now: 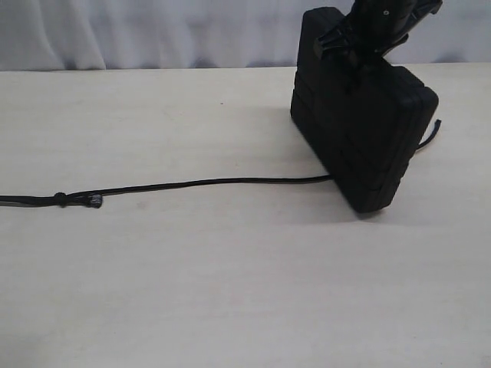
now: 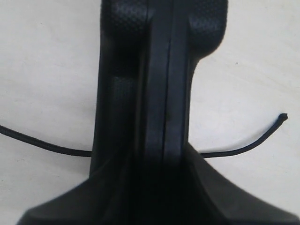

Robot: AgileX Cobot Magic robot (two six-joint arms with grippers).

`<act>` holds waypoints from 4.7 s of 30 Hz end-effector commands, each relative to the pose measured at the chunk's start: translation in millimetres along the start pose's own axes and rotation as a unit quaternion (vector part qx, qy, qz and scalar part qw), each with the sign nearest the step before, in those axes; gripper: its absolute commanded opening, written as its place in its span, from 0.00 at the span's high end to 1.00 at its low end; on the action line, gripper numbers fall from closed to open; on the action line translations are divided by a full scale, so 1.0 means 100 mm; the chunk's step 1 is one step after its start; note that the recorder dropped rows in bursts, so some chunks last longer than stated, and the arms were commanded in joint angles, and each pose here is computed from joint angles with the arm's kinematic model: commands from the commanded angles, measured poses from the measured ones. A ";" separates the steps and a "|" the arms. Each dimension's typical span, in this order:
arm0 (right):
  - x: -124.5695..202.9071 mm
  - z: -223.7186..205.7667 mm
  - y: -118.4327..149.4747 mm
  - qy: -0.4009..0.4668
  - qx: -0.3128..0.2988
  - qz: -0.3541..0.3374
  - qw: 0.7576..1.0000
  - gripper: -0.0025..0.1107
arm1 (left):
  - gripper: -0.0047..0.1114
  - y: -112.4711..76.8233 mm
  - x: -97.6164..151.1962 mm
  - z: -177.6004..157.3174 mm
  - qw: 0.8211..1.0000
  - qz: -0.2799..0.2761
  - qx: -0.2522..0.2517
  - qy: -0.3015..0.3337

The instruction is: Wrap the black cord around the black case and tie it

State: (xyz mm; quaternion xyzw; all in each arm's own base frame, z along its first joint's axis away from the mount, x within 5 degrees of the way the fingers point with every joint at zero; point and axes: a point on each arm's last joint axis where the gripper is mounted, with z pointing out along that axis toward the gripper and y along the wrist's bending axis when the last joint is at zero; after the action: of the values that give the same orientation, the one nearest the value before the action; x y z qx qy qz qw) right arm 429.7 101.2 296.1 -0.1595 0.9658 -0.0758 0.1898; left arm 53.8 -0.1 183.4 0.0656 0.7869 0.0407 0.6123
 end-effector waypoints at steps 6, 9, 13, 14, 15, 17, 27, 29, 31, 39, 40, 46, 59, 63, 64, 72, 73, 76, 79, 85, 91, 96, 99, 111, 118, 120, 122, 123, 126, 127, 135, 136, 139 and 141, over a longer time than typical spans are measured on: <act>0.01 -0.09 0.00 -0.010 -0.019 0.005 1.000 0.68 | 0.96 -0.01 -0.01 0.00 1.000 -0.002 0.004 -0.008; 0.00 -0.09 0.00 -0.015 -0.024 0.004 1.000 0.62 | 0.96 -0.01 -0.01 0.00 1.000 -0.002 0.004 -0.008; 0.00 -0.09 0.00 -0.015 -0.024 0.005 1.000 0.62 | 0.96 -0.01 -0.01 0.00 1.000 -0.002 0.004 -0.008; 0.00 -0.09 0.00 -0.015 -0.022 0.010 1.000 0.64 | 0.96 -0.01 -0.01 0.00 1.000 -0.002 0.004 -0.008; 0.00 -0.09 -0.01 -0.016 -0.019 0.013 1.000 0.66 | 0.96 -0.01 -0.01 0.00 1.000 -0.002 0.004 -0.008; 0.00 -0.08 -0.03 -0.018 -0.018 0.017 1.000 0.71 | 0.96 -0.01 -0.01 0.00 1.000 -0.002 0.004 -0.008; -0.01 -0.11 -0.05 -0.021 -0.023 0.018 0.999 0.72 | 0.96 -0.01 -0.01 0.00 1.000 -0.002 0.004 -0.008; -0.03 -0.16 -0.04 -0.026 -0.032 0.019 0.999 0.72 | 0.96 -0.01 -0.01 0.00 1.000 -0.002 0.004 -0.008; -0.05 -0.21 -0.05 -0.031 -0.034 0.020 0.999 0.72 | 0.96 -0.01 -0.01 0.00 1.000 -0.002 0.004 -0.008; -0.04 -0.15 -0.06 -0.017 -0.019 0.016 1.000 0.73 | 0.96 -0.01 -0.01 0.00 1.000 -0.002 0.004 -0.008; -0.04 -0.14 -0.06 -0.016 -0.019 0.015 1.000 0.73 | 0.96 -0.01 -0.01 0.00 1.000 -0.002 0.004 -0.008; -0.04 -0.11 -0.06 -0.013 -0.020 0.013 1.000 0.73 | 0.96 -0.01 -0.01 0.00 1.000 -0.002 0.004 -0.008; -0.04 -0.11 -0.06 -0.013 -0.020 0.006 1.000 0.94 | 0.96 -0.01 -0.01 0.00 1.000 -0.002 0.004 -0.007; -0.04 -0.11 -0.06 -0.013 -0.020 0.006 1.000 0.94 | 0.96 -0.01 -0.01 0.00 1.000 -0.002 0.004 -0.007; -0.04 -0.11 -0.06 -0.013 -0.020 0.006 1.000 0.94 | 0.96 -0.01 -0.01 0.00 1.000 -0.002 0.004 -0.007; -0.04 -0.11 -0.05 -0.013 -0.021 0.006 1.000 0.94 | 0.96 -0.01 -0.01 0.00 1.000 -0.002 0.004 -0.007; -0.04 -0.11 -0.05 -0.013 -0.021 0.006 1.000 0.94 | 0.96 -0.01 -0.01 0.00 1.000 -0.002 0.004 -0.007; -0.04 -0.11 -0.05 -0.013 -0.021 0.006 1.000 0.94 | 0.96 -0.01 -0.01 0.00 1.000 -0.002 0.004 -0.007; -0.04 -0.11 -0.05 -0.013 -0.021 0.006 1.000 0.94 | 0.96 -0.01 -0.01 0.00 1.000 -0.002 0.004 -0.007; -0.04 -0.11 -0.05 -0.013 -0.022 0.006 1.000 0.94 | 0.96 -0.01 -0.01 0.00 1.000 -0.002 0.004 -0.008; -0.04 -0.11 -0.05 -0.013 -0.022 0.006 1.000 0.94 | 0.96 0.01 -0.22 -0.03 0.990 -0.055 0.005 -0.128; -0.04 -0.11 -0.05 -0.013 -0.022 0.006 1.000 0.94 | 0.96 0.11 -0.51 -0.17 0.933 -0.193 -0.001 -0.303; -0.04 -0.11 -0.05 -0.013 -0.022 0.006 1.000 0.94 | 0.96 0.15 -0.58 -0.23 0.878 -0.321 0.035 -0.353; -0.04 -0.11 -0.05 -0.013 -0.022 0.006 1.000 0.94 | 0.96 0.12 -1.44 0.41 0.977 -0.203 0.041 0.047; -0.04 -0.11 -0.05 -0.013 -0.021 0.006 1.000 0.94 | 0.90 -0.17 -1.22 1.70 0.930 -0.050 0.198 0.307; -0.04 -0.11 -0.06 -0.013 -0.020 0.006 1.000 0.94 | 0.69 -0.21 -0.83 2.05 0.902 0.030 0.223 0.367; -0.04 -0.11 -0.06 -0.013 -0.020 0.006 1.000 0.94 | 0.60 -0.24 -0.57 2.22 0.879 0.106 0.260 0.385; -0.04 -0.11 -0.06 -0.013 -0.020 0.006 1.000 0.94 | 0.58 -0.24 -0.50 2.25 0.865 0.155 0.283 0.383; -0.04 -0.11 -0.06 -0.013 -0.020 0.006 1.000 0.94 | 0.55 -0.19 -0.15 2.37 0.775 0.352 0.350 0.391; -0.04 -0.11 -0.06 -0.013 -0.020 0.006 1.000 0.94 | 0.55 -0.18 -0.11 2.40 0.770 0.367 0.346 0.390; -0.04 -0.11 -0.06 -0.013 -0.020 0.006 1.000 0.94 | 0.55 -0.12 -0.13 2.59 0.789 0.429 0.289 0.333; -0.04 -0.11 -0.06 -0.013 -0.020 0.006 1.000 0.94 | 0.55 -0.12 -0.10 2.58 0.781 0.436 0.294 0.337; -0.04 -0.11 -0.06 -0.013 -0.020 0.006 1.000 0.94 | 0.55 -0.11 -0.03 2.59 0.763 0.450 0.307 0.347; -0.04 -0.11 -0.06 -0.013 -0.020 0.006 1.000 0.94 | 0.55 -0.11 0.00 2.60 0.752 0.467 0.311 0.346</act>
State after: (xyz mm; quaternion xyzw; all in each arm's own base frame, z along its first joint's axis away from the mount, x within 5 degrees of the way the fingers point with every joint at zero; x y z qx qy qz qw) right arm 429.7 101.0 310.5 -0.1542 0.9655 -0.0470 0.2046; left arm 303.1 -16.2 121.0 0.5733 0.7994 0.0859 0.1577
